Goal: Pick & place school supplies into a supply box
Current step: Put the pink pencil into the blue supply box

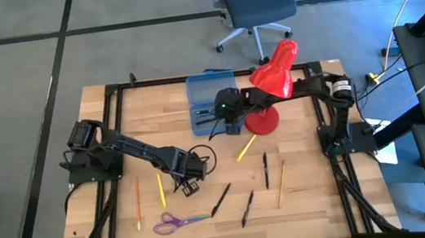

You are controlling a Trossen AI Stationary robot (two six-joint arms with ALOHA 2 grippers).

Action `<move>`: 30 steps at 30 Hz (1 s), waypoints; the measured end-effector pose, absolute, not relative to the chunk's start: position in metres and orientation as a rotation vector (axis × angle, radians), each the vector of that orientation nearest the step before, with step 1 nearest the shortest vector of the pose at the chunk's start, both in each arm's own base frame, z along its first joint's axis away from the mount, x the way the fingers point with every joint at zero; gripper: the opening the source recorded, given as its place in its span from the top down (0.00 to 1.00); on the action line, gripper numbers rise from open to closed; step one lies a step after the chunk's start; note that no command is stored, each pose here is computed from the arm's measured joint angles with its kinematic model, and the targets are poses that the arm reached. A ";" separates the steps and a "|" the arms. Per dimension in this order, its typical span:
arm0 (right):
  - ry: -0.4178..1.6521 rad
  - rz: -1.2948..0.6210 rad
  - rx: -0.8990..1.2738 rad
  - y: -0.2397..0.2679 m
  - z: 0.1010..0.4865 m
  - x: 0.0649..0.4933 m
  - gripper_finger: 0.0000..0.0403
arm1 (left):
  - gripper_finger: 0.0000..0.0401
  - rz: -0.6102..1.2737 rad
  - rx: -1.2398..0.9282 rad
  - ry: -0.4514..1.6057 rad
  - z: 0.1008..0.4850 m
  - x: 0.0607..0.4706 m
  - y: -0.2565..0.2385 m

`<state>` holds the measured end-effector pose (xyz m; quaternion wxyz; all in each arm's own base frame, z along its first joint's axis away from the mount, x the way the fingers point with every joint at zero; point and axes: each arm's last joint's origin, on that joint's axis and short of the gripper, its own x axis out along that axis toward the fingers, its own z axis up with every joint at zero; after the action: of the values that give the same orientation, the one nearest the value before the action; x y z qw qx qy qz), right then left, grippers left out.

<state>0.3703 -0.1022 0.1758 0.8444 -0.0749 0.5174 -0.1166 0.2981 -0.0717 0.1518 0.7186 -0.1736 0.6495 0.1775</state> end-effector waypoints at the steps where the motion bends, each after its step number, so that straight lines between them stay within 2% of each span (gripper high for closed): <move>1: 1.097 -0.235 -0.155 -0.100 0.179 0.369 0.70 | 0.97 0.392 -0.378 1.445 0.153 0.297 -0.071; 7: 1.082 -0.152 -0.122 -0.080 0.196 0.354 0.70 | 0.98 0.366 -0.357 1.431 0.163 0.296 -0.059; 16: 1.031 -0.061 -0.102 -0.056 0.204 0.303 0.70 | 0.97 0.325 -0.282 1.339 0.191 0.293 -0.023; 23: 0.986 0.020 -0.081 -0.043 0.199 0.274 0.70 | 0.98 0.305 -0.143 1.223 0.218 0.301 0.021; 30: 0.968 0.105 -0.041 -0.038 0.183 0.266 0.70 | 0.98 0.240 0.039 1.083 0.242 0.325 0.064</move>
<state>0.2663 -0.0380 0.1834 0.8837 -0.0199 0.4649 0.0503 0.3255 0.0642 0.2424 0.8498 0.0186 0.5142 0.1141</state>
